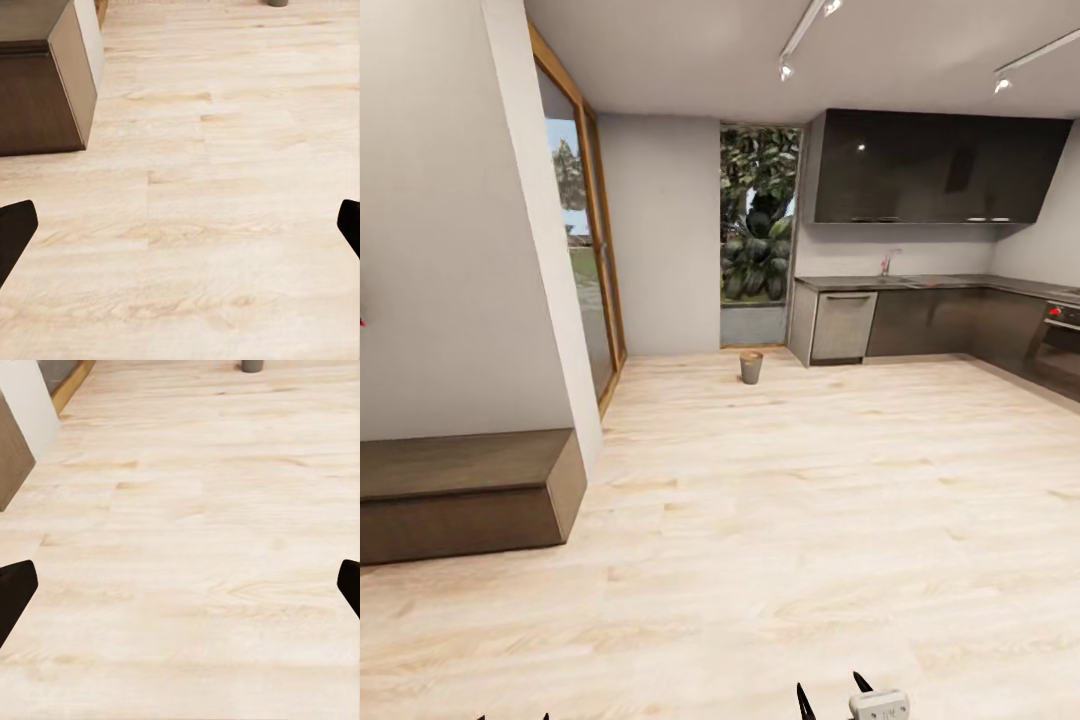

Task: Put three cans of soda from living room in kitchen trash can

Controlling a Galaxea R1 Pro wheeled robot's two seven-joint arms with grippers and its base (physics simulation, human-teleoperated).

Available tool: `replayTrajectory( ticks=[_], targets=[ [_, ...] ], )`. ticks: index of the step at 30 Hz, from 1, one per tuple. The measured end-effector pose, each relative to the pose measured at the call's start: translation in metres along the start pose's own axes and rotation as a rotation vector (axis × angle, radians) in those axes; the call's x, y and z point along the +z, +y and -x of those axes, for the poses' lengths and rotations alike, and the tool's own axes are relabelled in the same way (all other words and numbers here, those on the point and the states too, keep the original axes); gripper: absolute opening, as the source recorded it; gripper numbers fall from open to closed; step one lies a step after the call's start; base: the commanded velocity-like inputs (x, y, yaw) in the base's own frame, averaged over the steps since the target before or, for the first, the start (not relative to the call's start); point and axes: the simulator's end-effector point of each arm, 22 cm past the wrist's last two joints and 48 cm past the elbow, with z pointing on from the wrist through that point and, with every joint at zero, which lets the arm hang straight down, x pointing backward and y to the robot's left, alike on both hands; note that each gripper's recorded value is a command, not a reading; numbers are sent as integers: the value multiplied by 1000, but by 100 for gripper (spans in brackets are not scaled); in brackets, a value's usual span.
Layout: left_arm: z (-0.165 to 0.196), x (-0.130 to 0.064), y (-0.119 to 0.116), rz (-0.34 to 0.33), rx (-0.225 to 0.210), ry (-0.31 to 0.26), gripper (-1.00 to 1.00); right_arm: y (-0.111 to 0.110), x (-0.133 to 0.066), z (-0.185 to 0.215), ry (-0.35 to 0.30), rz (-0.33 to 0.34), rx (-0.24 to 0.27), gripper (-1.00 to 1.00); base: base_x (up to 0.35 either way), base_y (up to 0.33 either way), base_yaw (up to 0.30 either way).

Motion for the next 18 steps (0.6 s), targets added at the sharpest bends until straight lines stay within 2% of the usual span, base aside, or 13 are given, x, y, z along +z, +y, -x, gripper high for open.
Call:
replayTrajectory(
  ticks=[18],
  targets=[
    [0, 0, 0, 0, 0, -1, 100, 0, 0, 0, -1, 0, 0, 100, 323, 0, 0]
  ],
)
